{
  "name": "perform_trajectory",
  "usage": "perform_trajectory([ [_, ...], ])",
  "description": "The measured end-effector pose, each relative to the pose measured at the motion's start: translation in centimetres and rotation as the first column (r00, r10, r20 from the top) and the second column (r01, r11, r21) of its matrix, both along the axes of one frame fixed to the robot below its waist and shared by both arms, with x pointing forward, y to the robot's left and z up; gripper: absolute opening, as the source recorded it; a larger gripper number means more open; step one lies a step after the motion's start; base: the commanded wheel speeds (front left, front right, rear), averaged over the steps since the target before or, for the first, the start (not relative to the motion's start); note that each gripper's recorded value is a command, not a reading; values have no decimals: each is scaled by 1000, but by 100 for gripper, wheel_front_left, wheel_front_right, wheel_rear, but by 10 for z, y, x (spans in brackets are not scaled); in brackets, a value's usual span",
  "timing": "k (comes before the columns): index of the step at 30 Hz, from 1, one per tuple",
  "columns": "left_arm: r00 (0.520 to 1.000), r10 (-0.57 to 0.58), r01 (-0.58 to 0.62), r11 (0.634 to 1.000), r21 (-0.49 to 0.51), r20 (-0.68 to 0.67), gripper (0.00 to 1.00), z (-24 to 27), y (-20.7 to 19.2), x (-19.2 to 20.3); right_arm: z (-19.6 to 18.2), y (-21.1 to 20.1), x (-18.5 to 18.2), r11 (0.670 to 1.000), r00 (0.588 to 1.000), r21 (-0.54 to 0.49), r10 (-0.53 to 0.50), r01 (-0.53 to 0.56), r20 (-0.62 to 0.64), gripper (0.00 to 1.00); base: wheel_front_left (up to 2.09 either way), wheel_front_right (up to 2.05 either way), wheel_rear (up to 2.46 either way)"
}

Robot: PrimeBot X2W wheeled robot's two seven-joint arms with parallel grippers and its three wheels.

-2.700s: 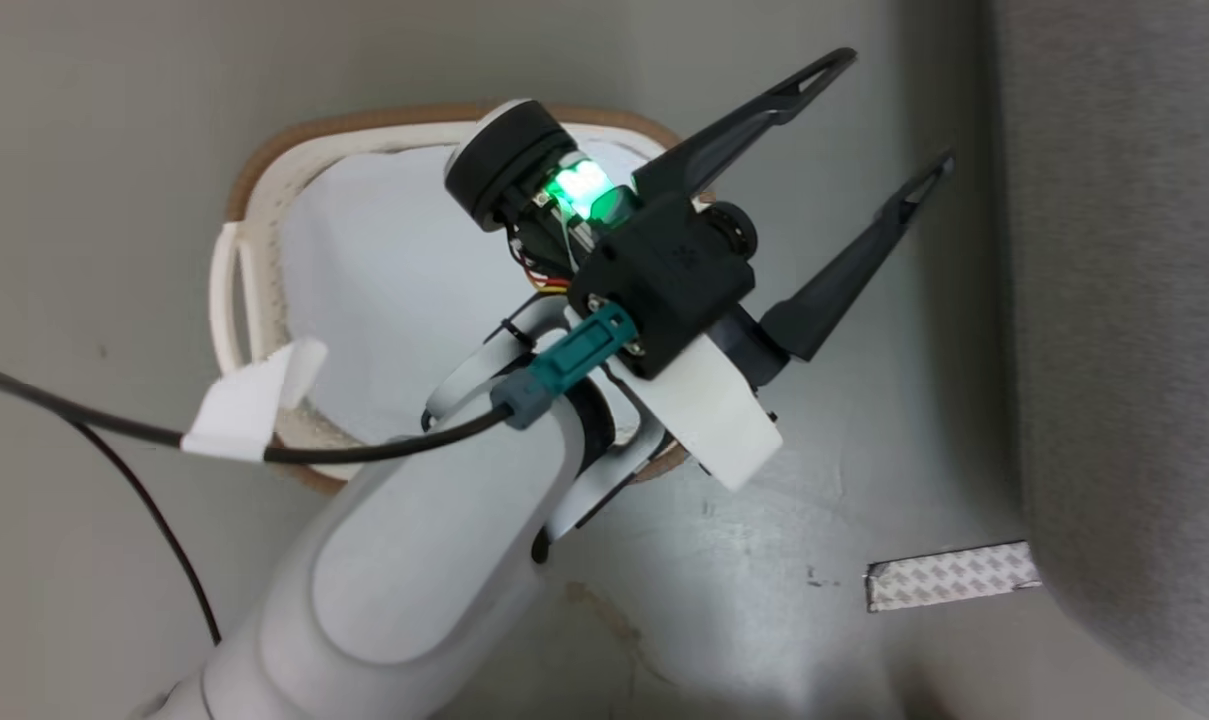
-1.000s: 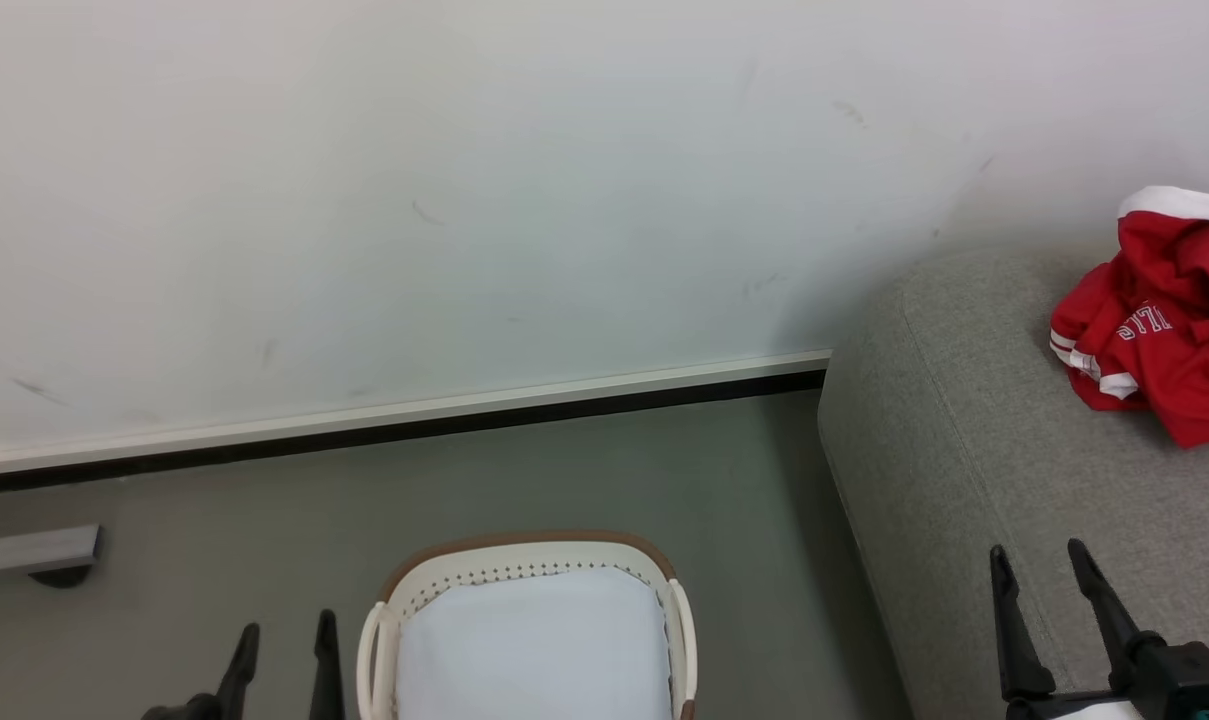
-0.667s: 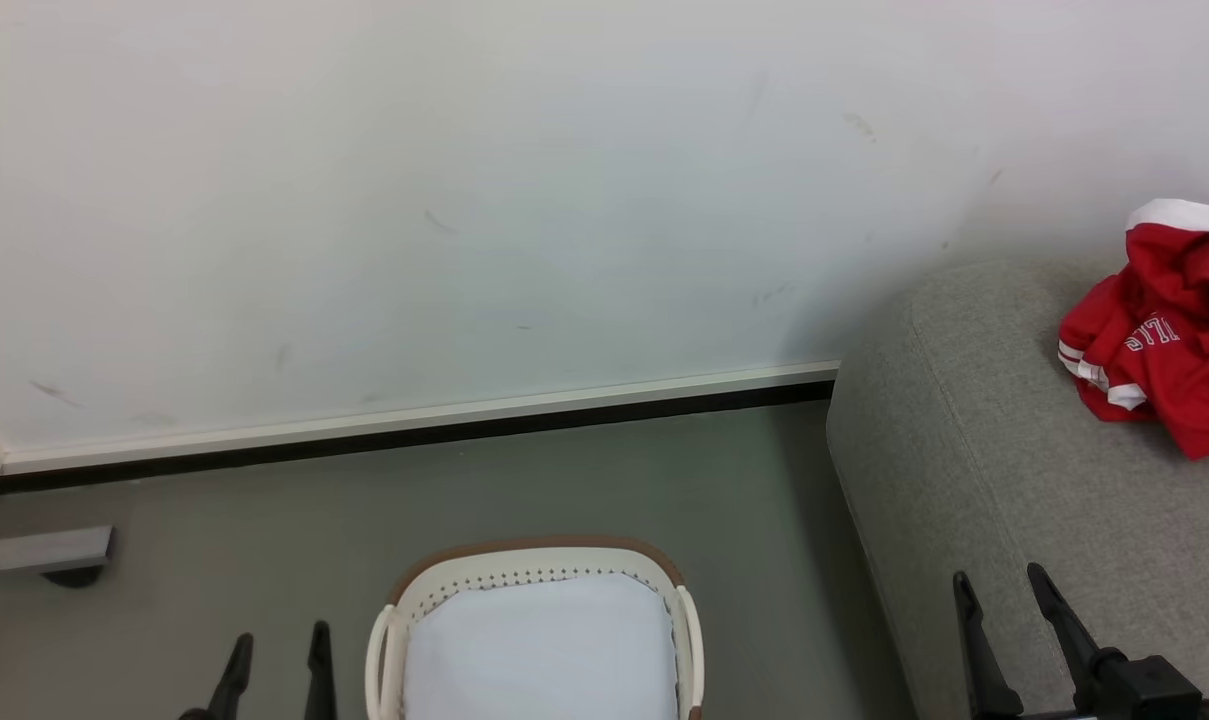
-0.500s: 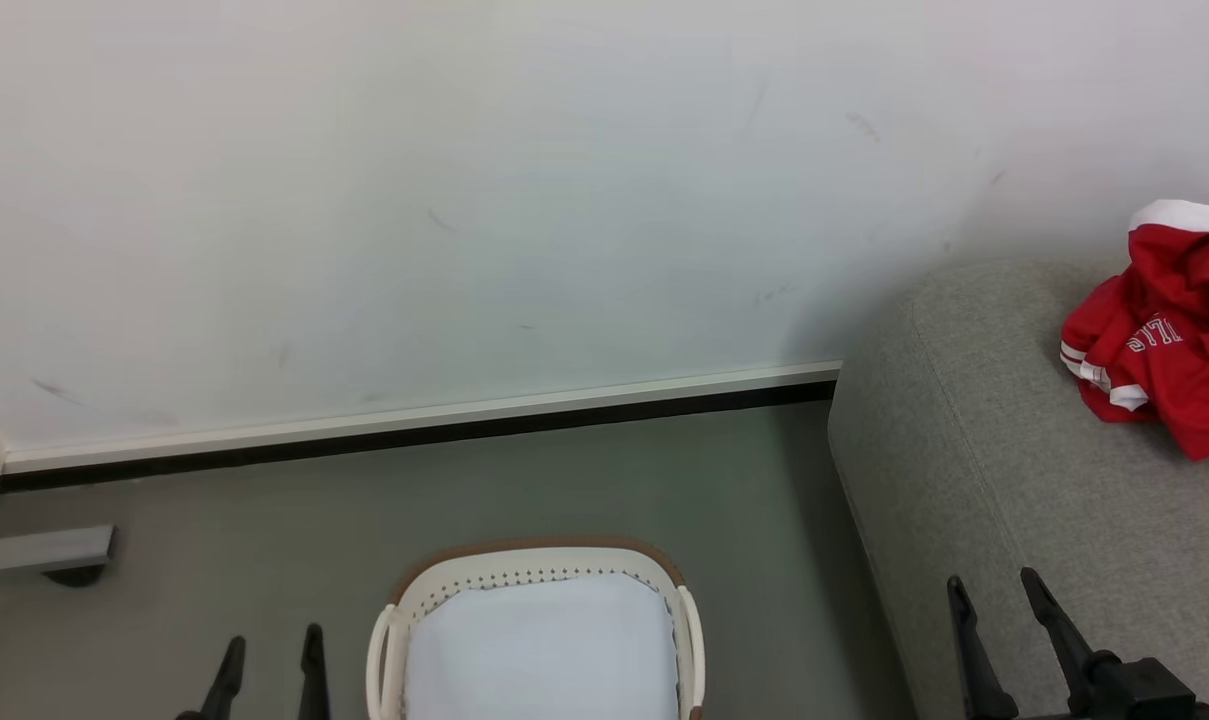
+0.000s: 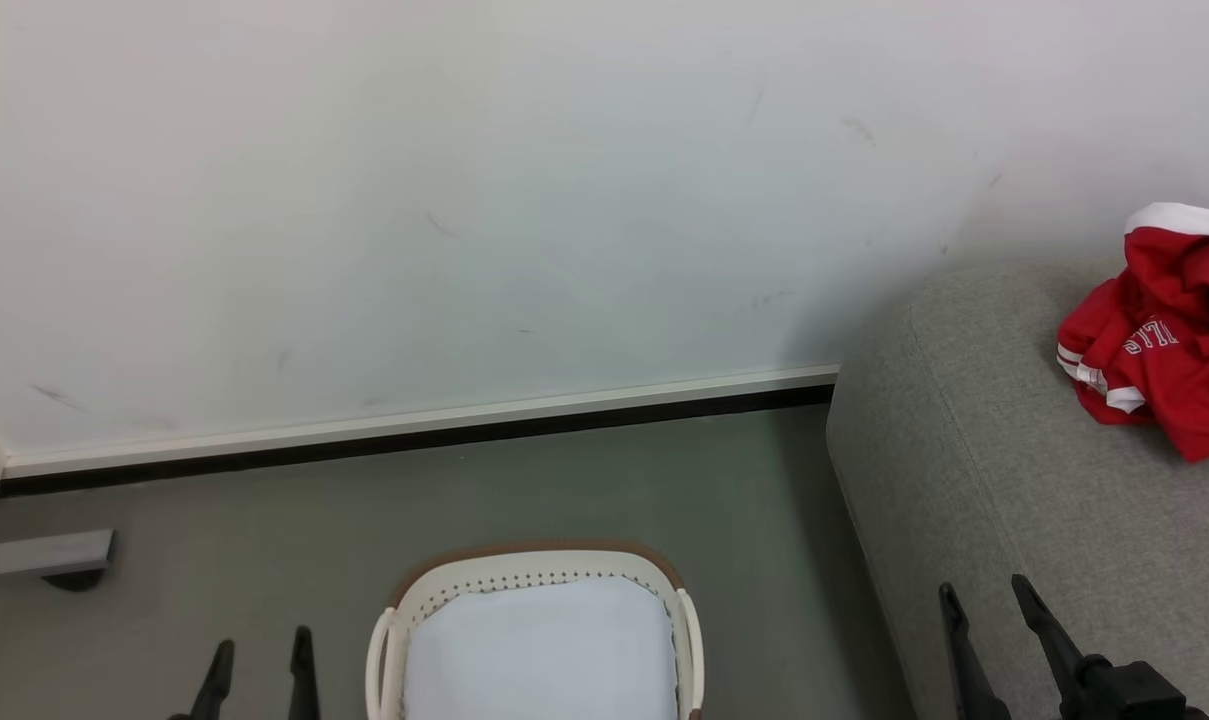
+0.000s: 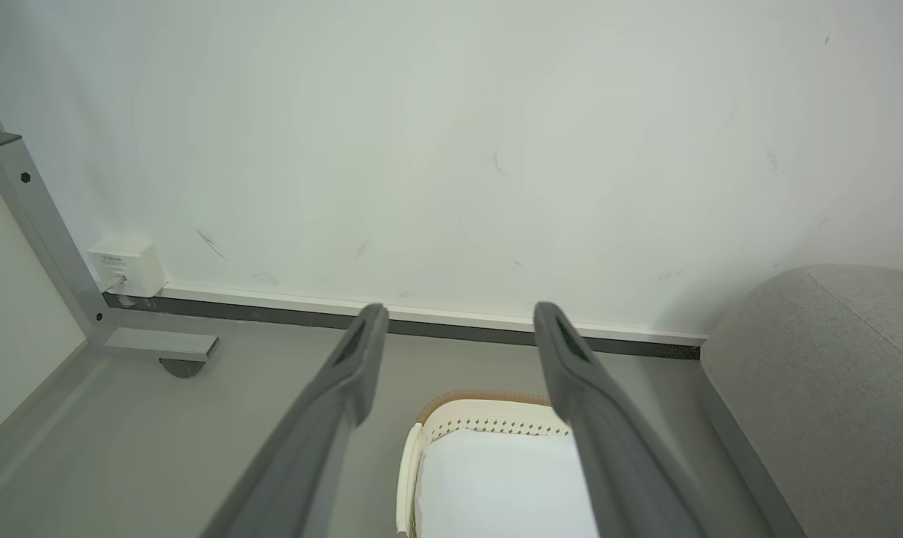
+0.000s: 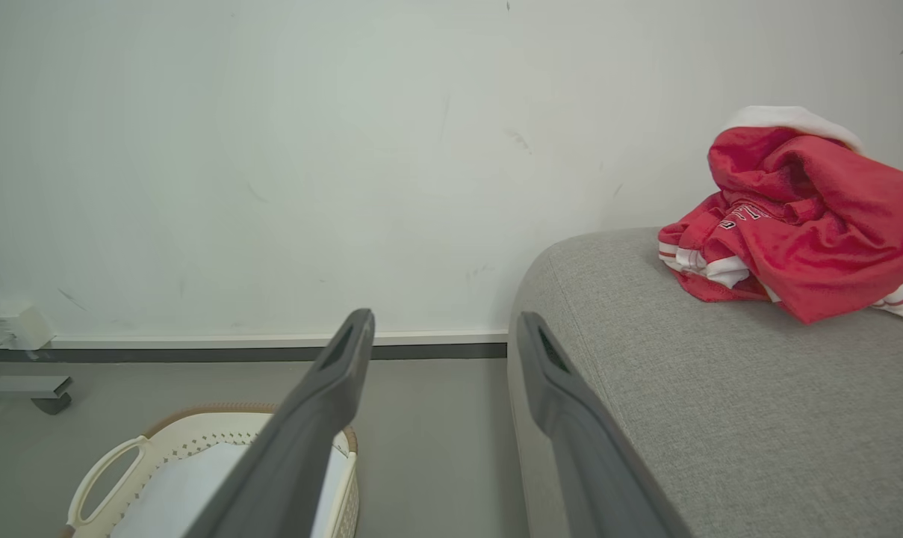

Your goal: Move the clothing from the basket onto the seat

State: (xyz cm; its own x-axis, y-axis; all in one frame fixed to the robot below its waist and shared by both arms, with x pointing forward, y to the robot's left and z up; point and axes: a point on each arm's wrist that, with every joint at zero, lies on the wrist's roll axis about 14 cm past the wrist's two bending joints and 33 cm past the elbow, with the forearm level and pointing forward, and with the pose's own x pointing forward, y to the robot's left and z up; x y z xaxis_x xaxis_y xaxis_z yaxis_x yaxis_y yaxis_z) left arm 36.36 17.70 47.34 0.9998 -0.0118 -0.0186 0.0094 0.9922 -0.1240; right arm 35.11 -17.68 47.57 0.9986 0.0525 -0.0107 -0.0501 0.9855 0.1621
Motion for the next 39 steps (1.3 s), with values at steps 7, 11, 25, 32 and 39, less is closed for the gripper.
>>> perform_trajectory([
  [7,1000,-3,3,1000,0,-4,100,-1,-2,0,-3,2,0,1000,1000,2,5,-5,-8,100,0,0,0],
  [11,1000,-14,14,1000,-7,-28,0,-9,-6,-3,-10,4,-2,1000,999,4,10,-9,-30,0,0,0,0],
  [25,993,33,-56,974,-220,-109,0,-23,2,-4,-19,-5,-4,975,995,214,-45,64,-91,0,0,0,0],
  [32,992,44,-81,939,-334,-115,0,-20,4,-1,-17,-10,-1,942,992,322,-67,97,-104,0,0,0,0],
  [39,991,51,-101,895,-434,-126,0,-18,6,1,-16,-15,1,900,989,418,-84,126,-118,0,0,0,0],
])
